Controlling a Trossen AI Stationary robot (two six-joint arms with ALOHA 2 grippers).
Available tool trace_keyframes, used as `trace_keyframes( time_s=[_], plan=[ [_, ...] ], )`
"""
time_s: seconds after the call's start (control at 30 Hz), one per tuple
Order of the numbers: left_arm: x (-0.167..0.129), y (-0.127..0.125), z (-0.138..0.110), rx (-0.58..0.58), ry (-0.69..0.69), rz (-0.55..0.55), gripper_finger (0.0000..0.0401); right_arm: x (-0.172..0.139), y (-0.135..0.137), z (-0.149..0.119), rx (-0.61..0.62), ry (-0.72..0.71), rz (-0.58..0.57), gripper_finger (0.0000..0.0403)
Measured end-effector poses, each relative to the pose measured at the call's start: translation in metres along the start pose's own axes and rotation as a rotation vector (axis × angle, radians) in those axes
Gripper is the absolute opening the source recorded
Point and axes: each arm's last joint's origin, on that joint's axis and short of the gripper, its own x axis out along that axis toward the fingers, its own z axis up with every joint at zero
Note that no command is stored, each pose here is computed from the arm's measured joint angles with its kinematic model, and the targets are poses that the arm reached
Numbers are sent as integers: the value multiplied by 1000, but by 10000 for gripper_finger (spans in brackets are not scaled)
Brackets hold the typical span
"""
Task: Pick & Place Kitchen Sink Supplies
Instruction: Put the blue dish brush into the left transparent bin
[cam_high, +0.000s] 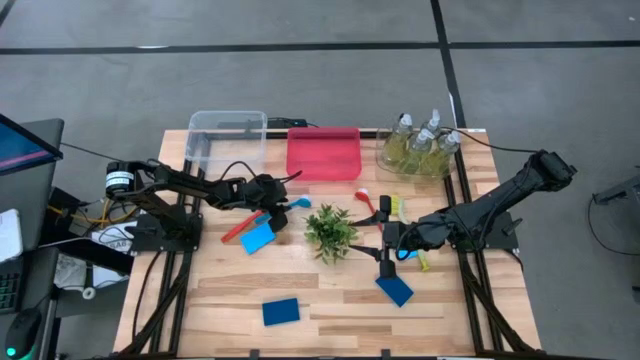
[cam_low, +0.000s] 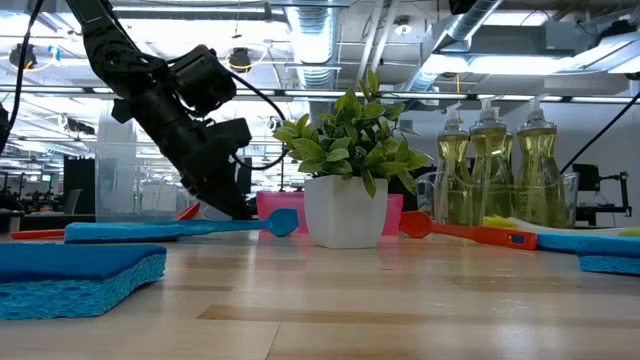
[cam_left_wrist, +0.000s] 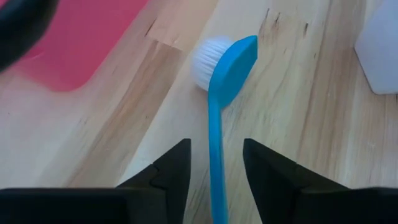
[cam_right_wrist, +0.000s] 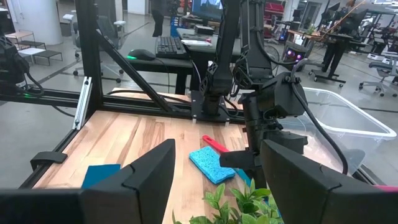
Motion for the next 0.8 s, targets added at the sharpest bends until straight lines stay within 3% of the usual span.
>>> trace_keyframes(
  time_s=[0.37,0.8],
  plan=[
    [1,0,-1,-22,5,0,149,0,0,0,0,1,0,230],
    [24,0,-10,-33,16,6,149,0,0,0,-1,1,0,230]
  ],
)
